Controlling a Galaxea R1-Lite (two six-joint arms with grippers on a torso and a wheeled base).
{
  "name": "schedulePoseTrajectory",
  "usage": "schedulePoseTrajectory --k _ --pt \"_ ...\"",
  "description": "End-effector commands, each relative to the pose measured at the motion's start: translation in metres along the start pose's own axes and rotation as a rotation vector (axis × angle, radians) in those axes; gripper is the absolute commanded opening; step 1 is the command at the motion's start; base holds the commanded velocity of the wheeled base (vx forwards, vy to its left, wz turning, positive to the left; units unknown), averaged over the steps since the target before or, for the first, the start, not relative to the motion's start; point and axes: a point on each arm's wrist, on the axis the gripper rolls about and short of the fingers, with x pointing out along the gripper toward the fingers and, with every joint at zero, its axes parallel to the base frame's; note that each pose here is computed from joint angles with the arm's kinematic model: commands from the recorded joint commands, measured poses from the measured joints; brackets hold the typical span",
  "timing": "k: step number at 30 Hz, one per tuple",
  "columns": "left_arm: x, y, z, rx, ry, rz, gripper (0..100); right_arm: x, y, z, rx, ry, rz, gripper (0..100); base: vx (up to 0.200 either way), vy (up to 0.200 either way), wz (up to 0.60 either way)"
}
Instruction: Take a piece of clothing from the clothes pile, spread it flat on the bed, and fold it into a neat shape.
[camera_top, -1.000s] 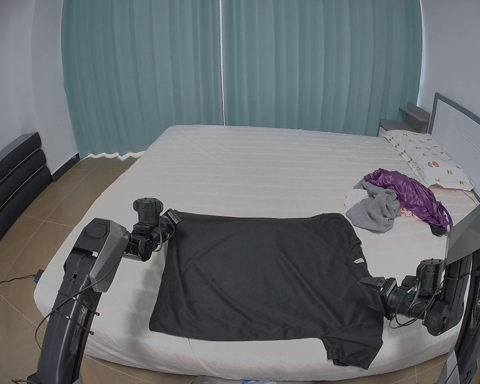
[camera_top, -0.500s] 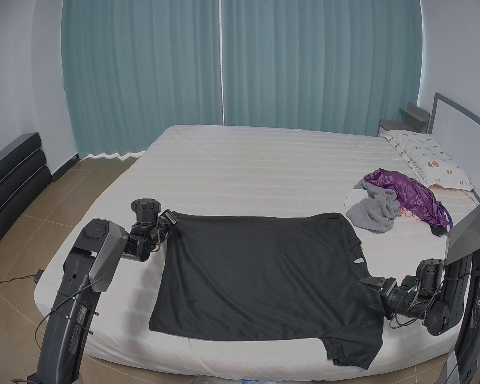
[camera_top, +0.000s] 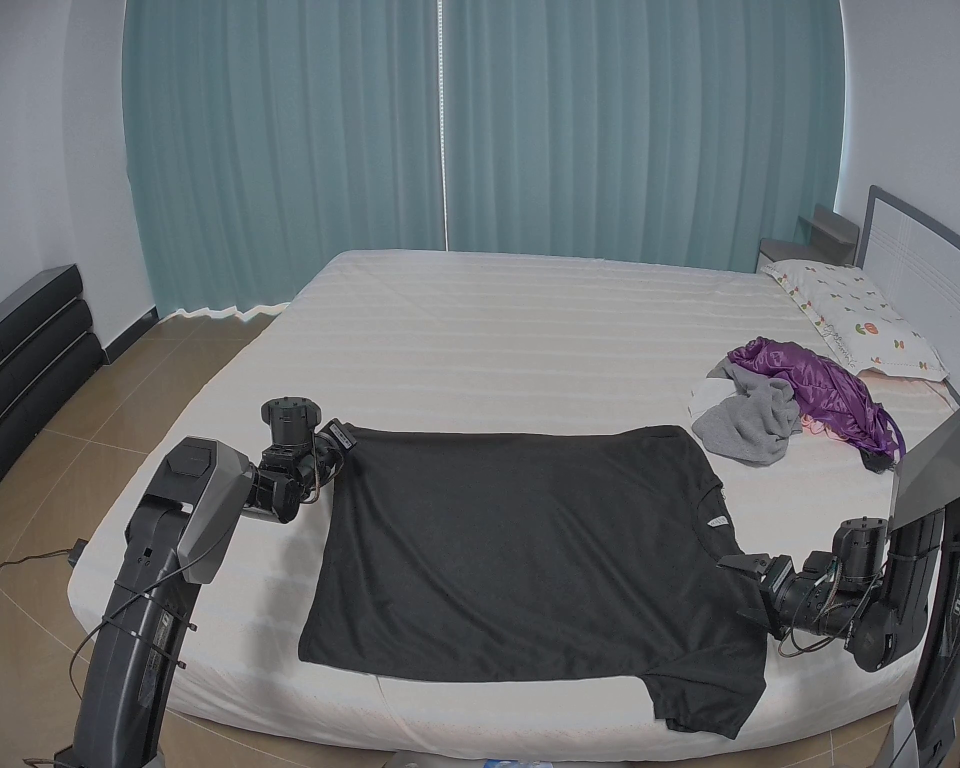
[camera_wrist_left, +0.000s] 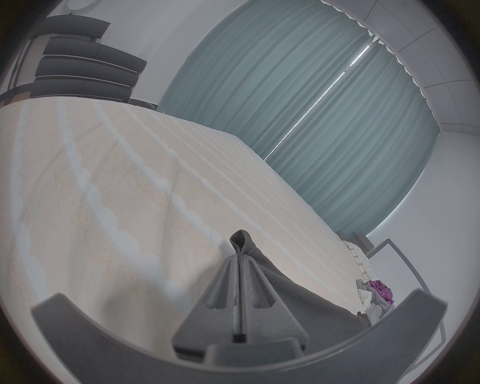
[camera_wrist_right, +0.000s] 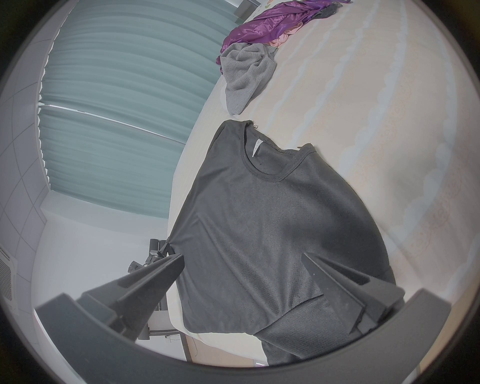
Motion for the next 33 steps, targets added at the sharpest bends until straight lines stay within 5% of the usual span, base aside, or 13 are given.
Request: schedulePoseTrajectory --k 1,4,5,22,27,33 --pt "0.000 -0.001 -0.001 0.000 0.004 0.001 0 0.000 0.001 0.001 -0.006 -0.007 0.011 100 0.000 0.000 0.00" --pt "0.000 -0.001 -0.001 0.000 0.004 0.001 0 0.000 0.001 0.001 -0.006 -0.007 0.011 100 0.000 0.000 0.00" --pt "0.000 -0.001 -0.001 0.002 0.005 0.002 100 0.000 0.001 0.001 -0.005 -0.007 0.009 100 0.000 0.000 0.00" --pt "-0.013 -0.007 0.008 -0.020 0.003 0.027 100 0.000 0.001 0.001 -0.006 -0.007 0.011 100 0.000 0.000 0.00" --pt "-0.076 -0.026 0.030 -0.083 0.014 0.047 100 0.000 0.001 0.001 -0.004 -0.007 0.011 100 0.000 0.000 0.00" --pt "-0.144 -0.036 0.025 -0.079 0.051 0.043 100 -0.001 0.001 0.000 -0.003 -0.002 0.012 100 0.000 0.000 0.00"
